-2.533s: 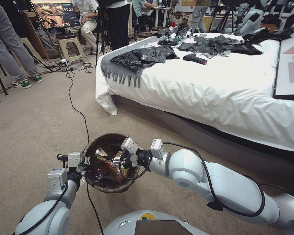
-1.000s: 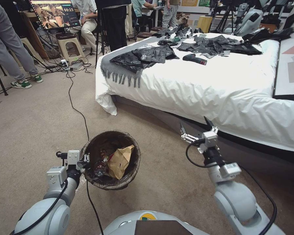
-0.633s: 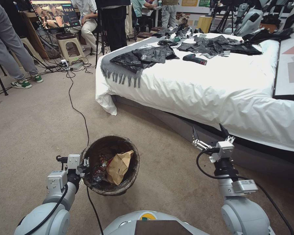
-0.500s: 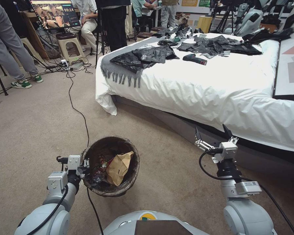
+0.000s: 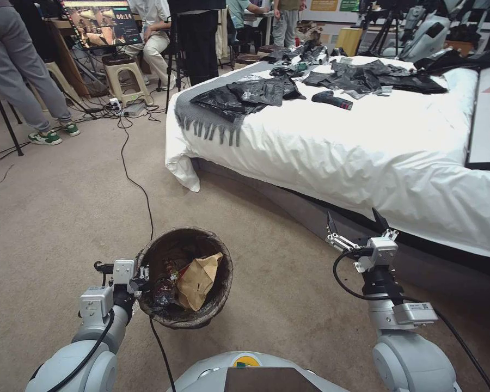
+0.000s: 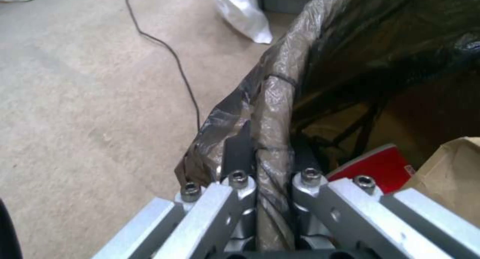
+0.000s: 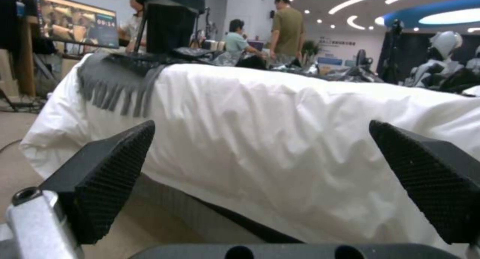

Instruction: Pick up the trash bin, then pick up the garbage from the floor and place it into the trash bin.

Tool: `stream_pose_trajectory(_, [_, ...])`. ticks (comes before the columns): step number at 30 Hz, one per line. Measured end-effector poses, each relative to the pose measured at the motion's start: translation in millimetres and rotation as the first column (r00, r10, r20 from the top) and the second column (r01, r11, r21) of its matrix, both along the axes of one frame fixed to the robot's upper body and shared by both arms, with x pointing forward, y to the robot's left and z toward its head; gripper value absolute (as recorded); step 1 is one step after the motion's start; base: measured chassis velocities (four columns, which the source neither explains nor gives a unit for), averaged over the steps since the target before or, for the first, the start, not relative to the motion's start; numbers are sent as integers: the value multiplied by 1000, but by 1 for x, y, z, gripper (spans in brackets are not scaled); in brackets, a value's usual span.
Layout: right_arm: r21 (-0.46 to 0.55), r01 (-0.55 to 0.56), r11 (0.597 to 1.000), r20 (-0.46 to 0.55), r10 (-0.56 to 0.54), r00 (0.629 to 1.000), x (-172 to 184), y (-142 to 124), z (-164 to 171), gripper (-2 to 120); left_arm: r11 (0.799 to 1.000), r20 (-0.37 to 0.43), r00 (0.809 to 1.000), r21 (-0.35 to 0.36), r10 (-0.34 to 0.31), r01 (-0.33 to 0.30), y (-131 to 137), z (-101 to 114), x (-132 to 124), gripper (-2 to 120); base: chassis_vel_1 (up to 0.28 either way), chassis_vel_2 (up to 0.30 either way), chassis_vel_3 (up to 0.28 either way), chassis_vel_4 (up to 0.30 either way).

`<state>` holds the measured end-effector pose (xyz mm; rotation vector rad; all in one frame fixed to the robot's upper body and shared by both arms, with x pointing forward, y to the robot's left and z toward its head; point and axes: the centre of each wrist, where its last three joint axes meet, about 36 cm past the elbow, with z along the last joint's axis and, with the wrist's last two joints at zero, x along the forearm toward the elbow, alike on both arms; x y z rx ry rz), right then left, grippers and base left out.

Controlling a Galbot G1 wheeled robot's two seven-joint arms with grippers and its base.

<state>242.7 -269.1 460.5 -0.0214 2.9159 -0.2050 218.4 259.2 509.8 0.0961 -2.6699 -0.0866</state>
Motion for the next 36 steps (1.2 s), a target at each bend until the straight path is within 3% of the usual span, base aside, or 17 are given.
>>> stream_pose_trajectory(36, [7,-14,1000,-23,14,1000,5,6,-6,100,1000,-3,1000,-16,12,-12,1,0,-1,2,41,45,45,44])
